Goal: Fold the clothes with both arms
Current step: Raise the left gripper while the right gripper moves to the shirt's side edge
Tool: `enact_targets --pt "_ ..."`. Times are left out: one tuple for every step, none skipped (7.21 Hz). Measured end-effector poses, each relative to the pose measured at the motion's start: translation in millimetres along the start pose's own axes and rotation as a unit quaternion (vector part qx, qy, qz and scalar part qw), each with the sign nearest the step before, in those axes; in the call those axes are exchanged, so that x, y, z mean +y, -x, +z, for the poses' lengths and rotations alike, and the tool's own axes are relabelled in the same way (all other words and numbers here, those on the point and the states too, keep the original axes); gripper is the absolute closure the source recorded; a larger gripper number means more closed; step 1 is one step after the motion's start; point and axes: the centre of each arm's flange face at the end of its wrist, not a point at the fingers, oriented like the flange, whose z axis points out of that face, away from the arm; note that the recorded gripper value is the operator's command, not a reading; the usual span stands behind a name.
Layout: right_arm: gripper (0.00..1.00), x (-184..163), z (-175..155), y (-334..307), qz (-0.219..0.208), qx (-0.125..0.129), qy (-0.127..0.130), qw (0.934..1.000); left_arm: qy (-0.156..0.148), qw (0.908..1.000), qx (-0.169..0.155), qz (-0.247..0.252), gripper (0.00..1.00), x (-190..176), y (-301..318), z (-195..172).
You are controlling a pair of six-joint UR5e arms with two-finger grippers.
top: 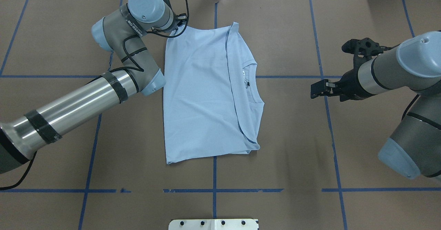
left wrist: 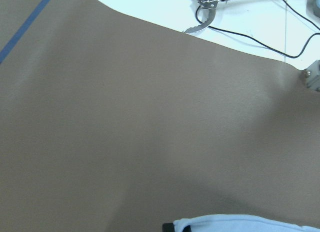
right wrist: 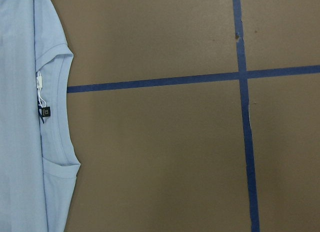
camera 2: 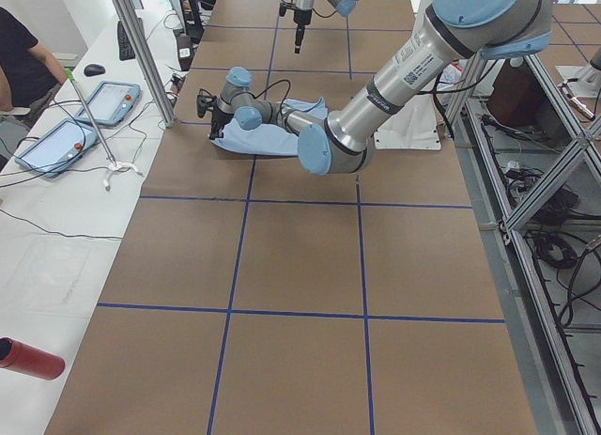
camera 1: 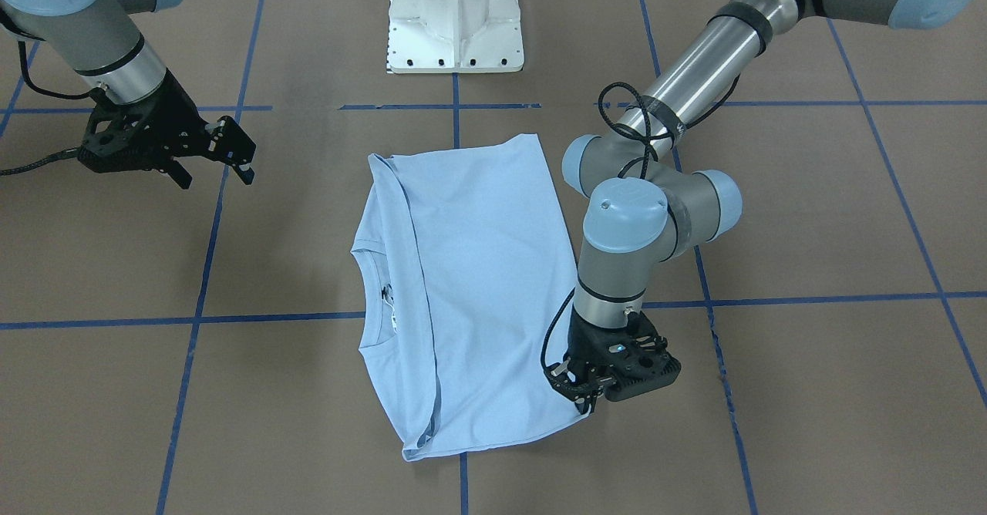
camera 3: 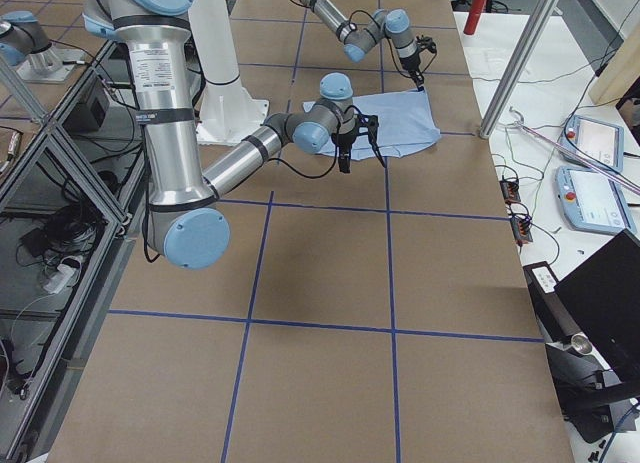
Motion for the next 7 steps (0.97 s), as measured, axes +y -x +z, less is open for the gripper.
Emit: enact_targets --pt "0.0 0.1 0.3 -0.4 0.0 0.001 0.0 1.0 -0.014 0.9998 0.012 0.003 0.56 -1.0 -3.2 2.8" --pt "0.0 0.4 0.6 -0.3 0.0 0.001 0.001 1.0 -0.031 0.9993 0.019 0.005 0.01 -1.1 -5.5 3.3" --pt "0.0 1.1 1.1 0.3 0.0 0.001 0.002 1.0 -0.04 0.9989 0.024 0.006 0.0 -0.9 -6.8 3.0" --pt "0.0 3.9 3.2 2.7 -0.003 0.0 0.005 1.0 -0.044 0.9986 0.028 0.007 0.0 -1.7 -8.4 1.9" --pt "0.0 9.2 7.1 7.0 -0.008 0.0 0.01 0.9999 -0.046 0.9984 0.03 0.012 0.0 -5.3 -8.9 0.1" --pt "0.0 14.0 11.2 15.3 -0.015 0.0 0.015 0.9998 -0.043 0.9984 0.032 0.021 0.0 -11.9 -8.2 -3.2" --pt "0.0 16.7 16.4 34.0 -0.022 0.008 0.016 0.9996 -0.028 0.9986 0.036 0.028 0.0 -17.8 -6.7 -8.3"
